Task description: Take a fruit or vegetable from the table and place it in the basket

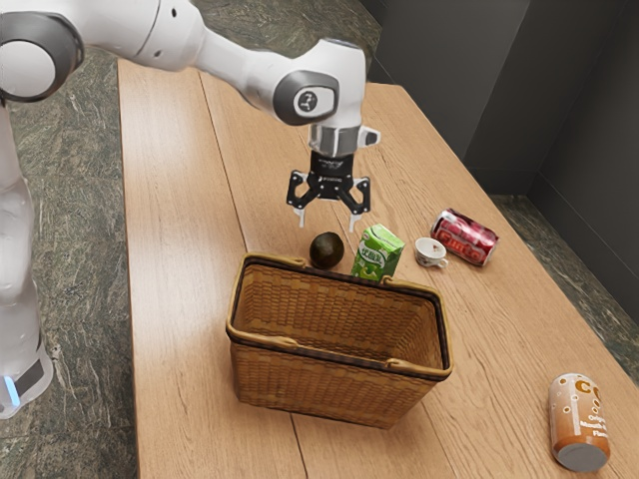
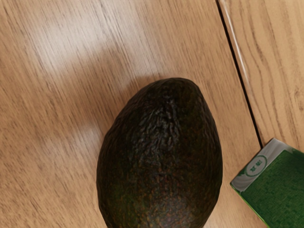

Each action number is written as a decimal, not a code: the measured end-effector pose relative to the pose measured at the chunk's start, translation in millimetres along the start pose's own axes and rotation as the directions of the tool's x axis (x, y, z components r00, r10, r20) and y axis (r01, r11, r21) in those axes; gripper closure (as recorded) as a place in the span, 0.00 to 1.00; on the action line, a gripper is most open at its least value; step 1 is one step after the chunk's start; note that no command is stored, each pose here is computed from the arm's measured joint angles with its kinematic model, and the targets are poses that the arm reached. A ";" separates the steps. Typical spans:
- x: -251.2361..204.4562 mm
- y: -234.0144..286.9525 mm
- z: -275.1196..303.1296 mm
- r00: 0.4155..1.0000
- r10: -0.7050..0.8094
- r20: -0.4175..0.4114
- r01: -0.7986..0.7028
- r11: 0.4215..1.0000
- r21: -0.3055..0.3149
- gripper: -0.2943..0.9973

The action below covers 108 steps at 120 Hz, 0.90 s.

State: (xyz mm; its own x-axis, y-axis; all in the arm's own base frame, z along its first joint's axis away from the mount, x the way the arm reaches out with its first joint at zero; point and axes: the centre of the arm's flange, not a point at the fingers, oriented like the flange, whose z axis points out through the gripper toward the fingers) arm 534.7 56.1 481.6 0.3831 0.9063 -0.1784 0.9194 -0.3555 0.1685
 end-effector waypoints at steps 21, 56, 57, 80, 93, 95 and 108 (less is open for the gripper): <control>8.4 -1.4 3.4 1.000 0.007 0.002 -0.007 1.000 -0.006 0.23; 12.7 3.6 24.0 1.000 0.027 0.016 -0.027 1.000 0.007 0.23; 13.0 3.7 24.8 1.000 0.026 0.017 -0.026 1.000 0.007 0.23; 18.2 4.7 38.8 0.999 0.024 0.031 -0.025 1.000 0.017 0.23; 21.8 5.7 47.3 0.999 0.021 0.035 -0.022 1.000 0.019 0.23; 22.3 5.9 48.3 0.999 0.021 0.035 -0.022 1.000 0.019 0.23; 23.4 7.0 50.4 0.999 0.022 0.034 -0.022 1.000 0.012 0.24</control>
State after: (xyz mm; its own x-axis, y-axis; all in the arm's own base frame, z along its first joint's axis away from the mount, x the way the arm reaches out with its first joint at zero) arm 554.5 63.3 429.7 0.4057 0.8902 -0.2073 0.9117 -0.3780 0.1611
